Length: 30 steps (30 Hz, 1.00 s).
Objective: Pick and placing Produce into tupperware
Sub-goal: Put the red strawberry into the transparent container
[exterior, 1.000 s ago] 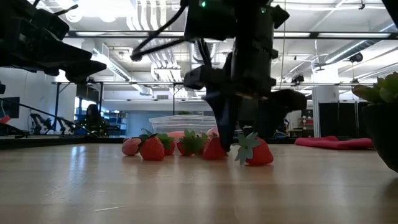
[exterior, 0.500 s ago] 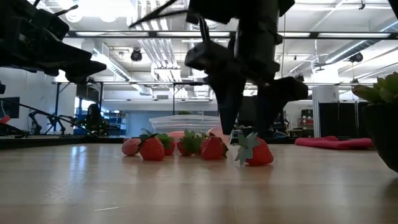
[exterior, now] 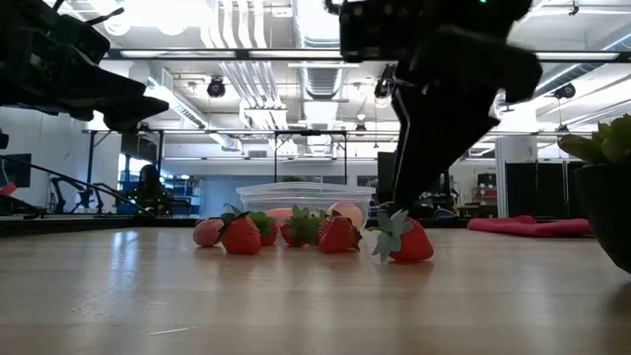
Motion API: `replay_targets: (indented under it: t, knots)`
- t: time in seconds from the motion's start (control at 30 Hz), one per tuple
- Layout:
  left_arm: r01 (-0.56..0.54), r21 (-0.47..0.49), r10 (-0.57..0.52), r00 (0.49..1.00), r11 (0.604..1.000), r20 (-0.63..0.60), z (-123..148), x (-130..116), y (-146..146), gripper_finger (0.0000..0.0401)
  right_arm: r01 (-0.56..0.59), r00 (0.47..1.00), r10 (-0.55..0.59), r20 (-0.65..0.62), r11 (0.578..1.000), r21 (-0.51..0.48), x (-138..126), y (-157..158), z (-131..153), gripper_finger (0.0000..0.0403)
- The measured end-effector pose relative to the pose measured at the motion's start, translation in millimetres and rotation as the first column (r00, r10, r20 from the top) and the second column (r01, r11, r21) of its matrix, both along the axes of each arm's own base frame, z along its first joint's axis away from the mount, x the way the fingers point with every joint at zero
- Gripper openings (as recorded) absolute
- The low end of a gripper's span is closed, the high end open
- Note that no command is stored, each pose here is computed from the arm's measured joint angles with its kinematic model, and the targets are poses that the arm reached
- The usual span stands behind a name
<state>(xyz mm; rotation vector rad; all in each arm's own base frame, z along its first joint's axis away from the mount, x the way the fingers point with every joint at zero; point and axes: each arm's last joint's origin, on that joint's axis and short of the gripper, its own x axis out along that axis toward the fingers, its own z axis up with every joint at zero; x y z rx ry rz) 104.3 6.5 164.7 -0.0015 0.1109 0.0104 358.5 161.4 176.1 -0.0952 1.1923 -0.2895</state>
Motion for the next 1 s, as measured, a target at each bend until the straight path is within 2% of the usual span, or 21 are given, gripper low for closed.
replay_targets:
  t: [0.1, 0.27, 0.6, 1.0]
  knots:
    - [0.000, 0.000, 0.000, 1.000, 1.000, -0.001, 0, 0, 0, 0.0255, -0.004, 1.000, 0.004, -0.004, 0.999, -0.045, -5, 1, -6, 0.0249]
    - [0.000, 0.000, 0.000, 1.000, 1.000, 0.000, 0, 0, 0, 0.0255, 0.005, 0.999, -0.004, -0.033, 1.000, 0.005, -9, 1, -15, 0.0249]
    - [0.000, 0.000, 0.000, 1.000, 1.000, 0.000, 0, 0, 0, 0.0255, -0.036, 0.999, 0.036, -0.023, 0.999, 0.027, -6, 1, -14, 0.0249]
    - [0.000, 0.000, 0.000, 1.000, 1.000, 0.001, 0, 0, 0, 0.0255, -0.121, 0.989, 0.117, -0.090, 0.992, -0.043, 12, -45, -13, 0.0249]
